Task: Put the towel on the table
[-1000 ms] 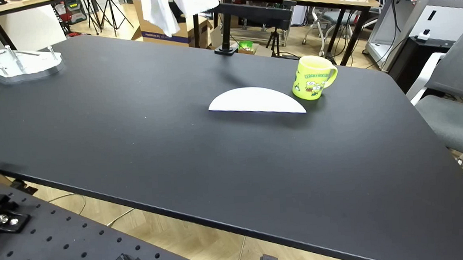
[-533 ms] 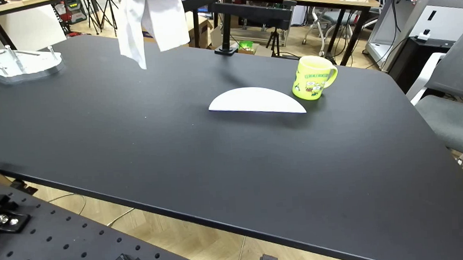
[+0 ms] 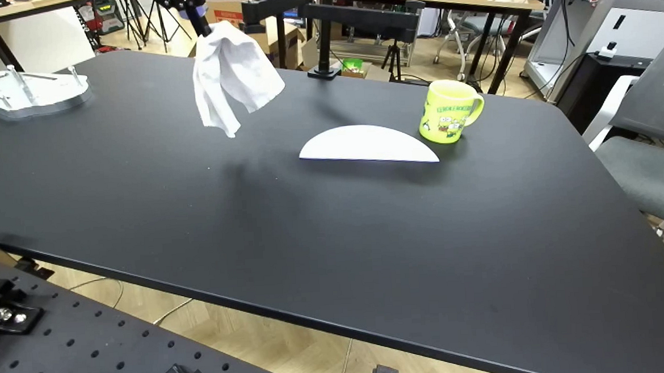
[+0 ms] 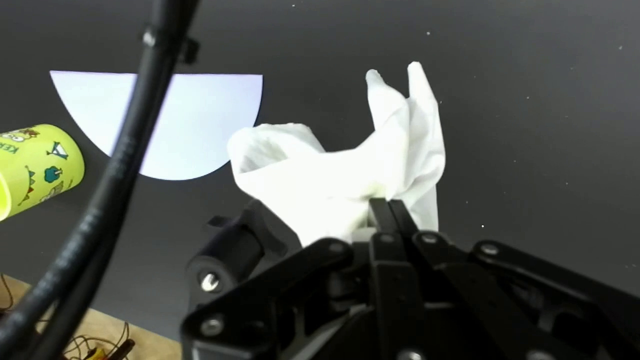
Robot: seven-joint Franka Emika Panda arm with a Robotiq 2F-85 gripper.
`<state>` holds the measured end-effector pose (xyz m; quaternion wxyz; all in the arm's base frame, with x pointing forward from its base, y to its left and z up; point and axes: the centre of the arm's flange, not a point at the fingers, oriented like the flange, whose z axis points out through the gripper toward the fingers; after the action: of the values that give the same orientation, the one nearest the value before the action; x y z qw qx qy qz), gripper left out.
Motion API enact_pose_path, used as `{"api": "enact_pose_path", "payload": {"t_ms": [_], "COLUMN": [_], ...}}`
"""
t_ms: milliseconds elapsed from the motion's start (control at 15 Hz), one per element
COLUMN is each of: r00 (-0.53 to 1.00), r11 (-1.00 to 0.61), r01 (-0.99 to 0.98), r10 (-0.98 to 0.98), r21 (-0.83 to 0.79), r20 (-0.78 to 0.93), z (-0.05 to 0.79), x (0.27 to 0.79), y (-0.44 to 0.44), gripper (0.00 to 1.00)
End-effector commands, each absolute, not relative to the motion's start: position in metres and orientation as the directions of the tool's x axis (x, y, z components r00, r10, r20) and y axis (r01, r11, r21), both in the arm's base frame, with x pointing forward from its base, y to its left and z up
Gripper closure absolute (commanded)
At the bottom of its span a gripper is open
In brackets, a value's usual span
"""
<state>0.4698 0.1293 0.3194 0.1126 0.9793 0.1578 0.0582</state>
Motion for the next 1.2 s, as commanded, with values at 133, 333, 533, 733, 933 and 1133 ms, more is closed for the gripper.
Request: {"api": "enact_pose_path", "payload": {"t_ms": [133,333,533,733,933,1133], "r00": [0.969,0.96,0.947,0.936,0.935,0.943], "r11": [-0.952,-0.941,-0.927,-0.914,-0.913,-0.924], "r01": [0.224,0.271,0.311,0.339,0.345,0.328], "r10": [0.24,0.28,0.321,0.351,0.355,0.334], "r21": [0.21,0.201,0.211,0.225,0.217,0.197], "r20": [0.053,0.021,0.013,0.019,0.01,-0.002], "z": [0.284,0.271,0.261,0.255,0.259,0.271], "x": [0.465,0.456,0.454,0.454,0.453,0.451], "y": [0.169,0.188,0.196,0.197,0.196,0.193], "gripper": [1.0,1.0,1.0,0.68,0.47,0.27]}}
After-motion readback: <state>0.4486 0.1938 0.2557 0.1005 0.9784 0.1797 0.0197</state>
